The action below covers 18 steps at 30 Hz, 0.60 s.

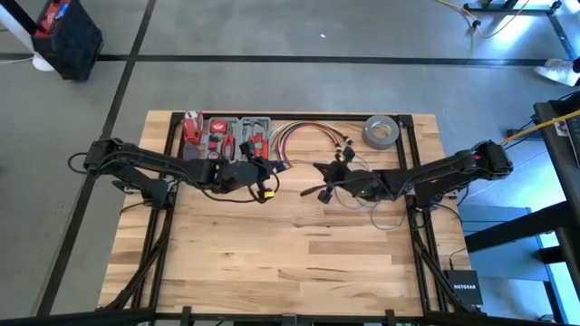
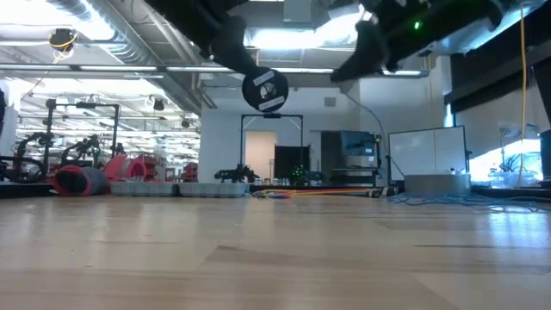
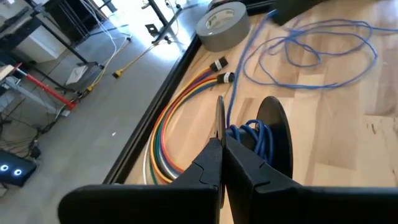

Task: Coil cords
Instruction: Coil the blue wire onto the black spool

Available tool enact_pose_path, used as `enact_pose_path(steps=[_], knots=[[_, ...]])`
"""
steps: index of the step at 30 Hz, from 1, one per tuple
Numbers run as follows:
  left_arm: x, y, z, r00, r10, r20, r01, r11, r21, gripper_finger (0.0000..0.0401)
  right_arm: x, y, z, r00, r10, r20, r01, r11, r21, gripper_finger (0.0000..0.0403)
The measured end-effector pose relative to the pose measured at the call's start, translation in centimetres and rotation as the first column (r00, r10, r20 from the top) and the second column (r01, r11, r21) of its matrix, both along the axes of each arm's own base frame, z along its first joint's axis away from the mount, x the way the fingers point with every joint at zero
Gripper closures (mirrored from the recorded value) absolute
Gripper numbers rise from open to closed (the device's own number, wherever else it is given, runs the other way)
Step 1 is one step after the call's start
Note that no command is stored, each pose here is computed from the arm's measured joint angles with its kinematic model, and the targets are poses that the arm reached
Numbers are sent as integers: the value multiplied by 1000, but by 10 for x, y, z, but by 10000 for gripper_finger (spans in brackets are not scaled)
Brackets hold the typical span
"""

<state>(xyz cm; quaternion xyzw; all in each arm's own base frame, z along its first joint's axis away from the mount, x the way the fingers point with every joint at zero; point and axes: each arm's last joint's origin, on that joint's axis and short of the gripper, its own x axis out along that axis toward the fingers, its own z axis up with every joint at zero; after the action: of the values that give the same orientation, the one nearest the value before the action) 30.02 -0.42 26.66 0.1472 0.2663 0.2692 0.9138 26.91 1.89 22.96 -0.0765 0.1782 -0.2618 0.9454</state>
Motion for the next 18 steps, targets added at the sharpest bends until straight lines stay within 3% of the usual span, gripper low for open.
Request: enact_pose_path(steps=[8, 18], knots=[[17, 4, -8, 998, 7, 67, -7, 1000, 11, 401, 8, 15, 9, 973, 177, 148, -186, 981, 53, 402], [30, 5, -10, 987, 5, 159, -7, 1000, 9, 401, 32, 19, -12, 956, 203, 210, -216, 975, 41, 402]])
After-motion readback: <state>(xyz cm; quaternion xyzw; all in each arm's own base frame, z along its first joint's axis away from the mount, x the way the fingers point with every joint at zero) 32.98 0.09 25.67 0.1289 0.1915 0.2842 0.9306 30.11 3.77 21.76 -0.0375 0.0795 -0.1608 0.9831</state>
